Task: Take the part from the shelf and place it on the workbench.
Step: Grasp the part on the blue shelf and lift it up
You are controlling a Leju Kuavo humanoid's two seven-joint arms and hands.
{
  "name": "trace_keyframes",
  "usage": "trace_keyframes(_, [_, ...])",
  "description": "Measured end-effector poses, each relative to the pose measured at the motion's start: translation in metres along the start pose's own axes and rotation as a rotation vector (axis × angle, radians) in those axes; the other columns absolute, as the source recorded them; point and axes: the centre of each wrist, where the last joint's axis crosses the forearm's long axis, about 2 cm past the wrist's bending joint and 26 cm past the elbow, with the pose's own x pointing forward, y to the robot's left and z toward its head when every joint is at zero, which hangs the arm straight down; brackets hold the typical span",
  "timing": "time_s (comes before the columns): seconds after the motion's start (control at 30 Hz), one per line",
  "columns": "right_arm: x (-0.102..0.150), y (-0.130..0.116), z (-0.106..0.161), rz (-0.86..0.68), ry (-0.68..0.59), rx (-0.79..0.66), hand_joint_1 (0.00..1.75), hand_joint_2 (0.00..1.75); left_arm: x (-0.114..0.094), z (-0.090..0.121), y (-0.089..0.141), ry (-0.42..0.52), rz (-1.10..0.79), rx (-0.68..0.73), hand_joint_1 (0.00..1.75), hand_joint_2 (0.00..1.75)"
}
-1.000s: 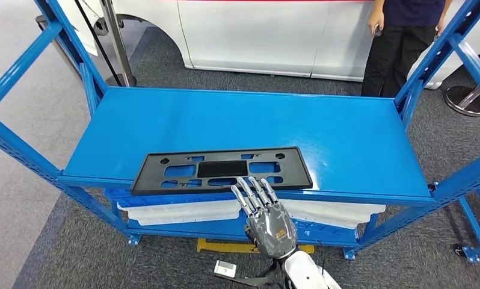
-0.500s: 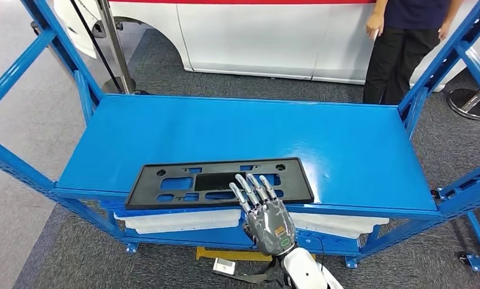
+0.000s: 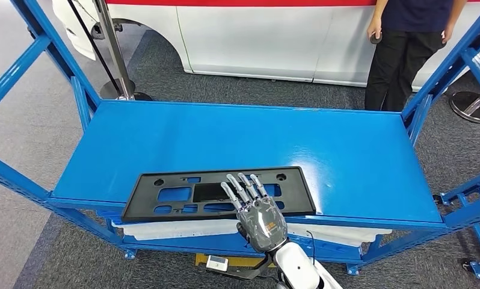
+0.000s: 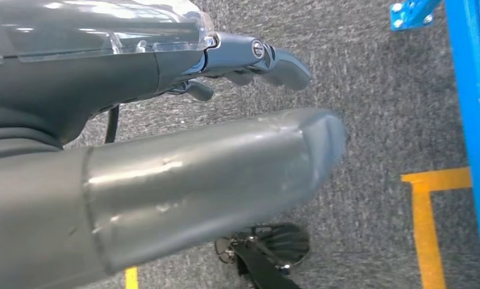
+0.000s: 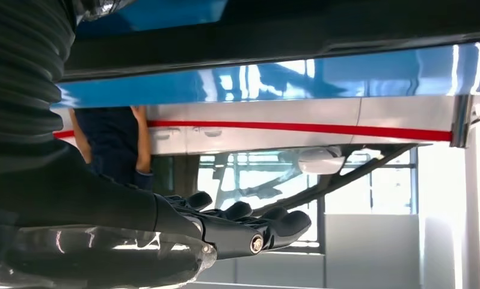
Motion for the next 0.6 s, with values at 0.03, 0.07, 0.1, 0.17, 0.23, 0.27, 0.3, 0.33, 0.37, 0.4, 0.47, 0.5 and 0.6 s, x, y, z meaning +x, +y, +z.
trace_keyframes(0.03, [0.000, 0.001, -0.001, 0.001, -0.002, 0.004, 0.00, 1.75, 0.000, 0.000, 0.000, -0.001, -0.002, -0.002, 0.00, 0.00])
trace_keyframes(0.07, [0.001, 0.001, -0.002, 0.003, -0.004, 0.006, 0.00, 1.75, -0.001, 0.000, 0.000, -0.002, -0.003, -0.003, 0.00, 0.00])
trace_keyframes(0.1, [0.001, 0.002, -0.003, 0.004, -0.006, 0.007, 0.00, 1.75, 0.000, 0.000, 0.000, -0.004, -0.004, -0.004, 0.00, 0.00])
trace_keyframes(0.17, [0.000, 0.004, -0.003, 0.008, -0.009, 0.019, 0.00, 1.75, 0.000, 0.000, 0.000, -0.006, -0.006, -0.004, 0.00, 0.00])
trace_keyframes(0.23, [0.000, 0.007, -0.002, 0.012, -0.011, 0.039, 0.00, 1.75, 0.000, 0.000, 0.000, -0.005, -0.010, -0.005, 0.00, 0.00])
trace_keyframes(0.27, [0.000, 0.008, -0.001, 0.014, -0.012, 0.048, 0.00, 1.75, 0.000, 0.000, 0.000, -0.003, -0.012, -0.005, 0.00, 0.00])
trace_keyframes(0.3, [0.001, 0.009, -0.001, 0.016, -0.014, 0.053, 0.00, 1.75, 0.000, 0.000, 0.000, -0.001, -0.014, -0.006, 0.00, 0.00])
trace_keyframes(0.33, [0.001, 0.010, -0.001, 0.018, -0.015, 0.056, 0.00, 1.75, -0.001, 0.000, 0.000, -0.001, -0.018, -0.005, 0.00, 0.00])
trace_keyframes(0.37, [0.001, 0.010, -0.003, 0.021, -0.016, 0.059, 0.00, 1.75, 0.000, 0.000, 0.000, -0.002, -0.024, -0.003, 0.00, 0.00])
trace_keyframes(0.4, [0.001, 0.011, -0.005, 0.025, -0.016, 0.060, 0.00, 1.75, 0.000, 0.000, 0.000, -0.004, -0.032, 0.001, 0.00, 0.00])
trace_keyframes(0.47, [0.001, 0.012, -0.009, 0.029, -0.015, 0.065, 0.00, 1.75, 0.001, -0.001, 0.000, -0.011, -0.046, 0.009, 0.00, 0.00])
trace_keyframes(0.5, [0.002, 0.013, -0.010, 0.029, -0.014, 0.066, 0.00, 1.75, 0.002, -0.001, 0.000, -0.014, -0.050, 0.011, 0.00, 0.00])
trace_keyframes(0.6, [0.003, 0.014, -0.014, 0.029, -0.012, 0.068, 0.00, 1.75, 0.002, -0.001, 0.000, -0.023, -0.055, 0.010, 0.00, 0.00])
